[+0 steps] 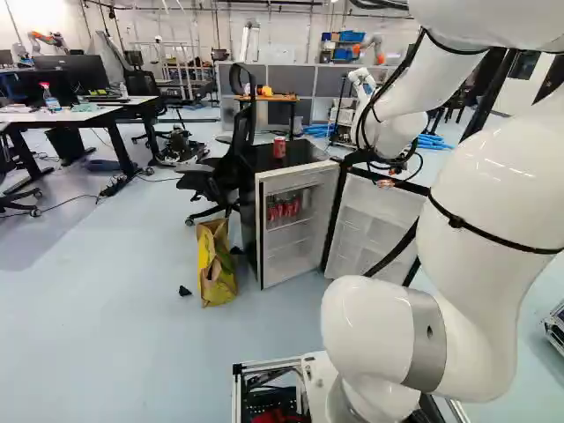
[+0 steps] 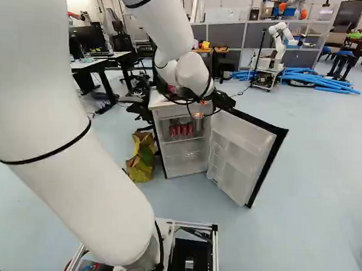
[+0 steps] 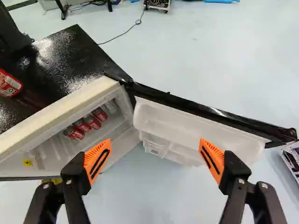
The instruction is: Grab a drink from the fridge
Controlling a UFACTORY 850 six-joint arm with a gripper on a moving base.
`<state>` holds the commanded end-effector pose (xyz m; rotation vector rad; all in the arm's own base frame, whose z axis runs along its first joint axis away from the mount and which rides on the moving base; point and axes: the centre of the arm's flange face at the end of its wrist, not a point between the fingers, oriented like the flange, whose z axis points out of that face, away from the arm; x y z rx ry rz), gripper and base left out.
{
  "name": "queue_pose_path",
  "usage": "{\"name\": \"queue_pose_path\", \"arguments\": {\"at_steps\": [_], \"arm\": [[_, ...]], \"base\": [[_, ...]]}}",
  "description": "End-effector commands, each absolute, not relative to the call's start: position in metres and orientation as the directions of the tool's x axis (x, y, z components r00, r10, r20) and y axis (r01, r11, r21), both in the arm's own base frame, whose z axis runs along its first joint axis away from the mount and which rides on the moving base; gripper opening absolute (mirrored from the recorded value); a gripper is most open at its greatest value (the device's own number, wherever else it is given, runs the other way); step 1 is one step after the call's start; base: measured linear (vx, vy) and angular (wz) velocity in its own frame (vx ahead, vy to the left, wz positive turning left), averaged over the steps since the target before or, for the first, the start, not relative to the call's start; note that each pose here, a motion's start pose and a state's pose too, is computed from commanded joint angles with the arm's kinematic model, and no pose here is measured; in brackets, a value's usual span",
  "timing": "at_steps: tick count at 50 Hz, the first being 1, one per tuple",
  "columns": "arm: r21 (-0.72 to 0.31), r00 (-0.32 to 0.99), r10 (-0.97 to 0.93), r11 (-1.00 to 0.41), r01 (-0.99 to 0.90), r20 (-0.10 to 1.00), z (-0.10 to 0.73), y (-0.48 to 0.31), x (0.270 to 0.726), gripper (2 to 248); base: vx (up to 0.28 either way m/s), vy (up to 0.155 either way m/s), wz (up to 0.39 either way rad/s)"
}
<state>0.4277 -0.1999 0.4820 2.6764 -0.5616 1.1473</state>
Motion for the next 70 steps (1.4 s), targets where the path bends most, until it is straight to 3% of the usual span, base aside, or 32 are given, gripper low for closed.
{"name": "queue_pose_path", "arguments": {"at_steps": [70], "arm": [[0.021, 0.628, -0.399, -0.833, -0.553, 0.668, 0.508, -0.315, 0.463, 247]], "base": [[0.0, 0.0, 0.0]]}}
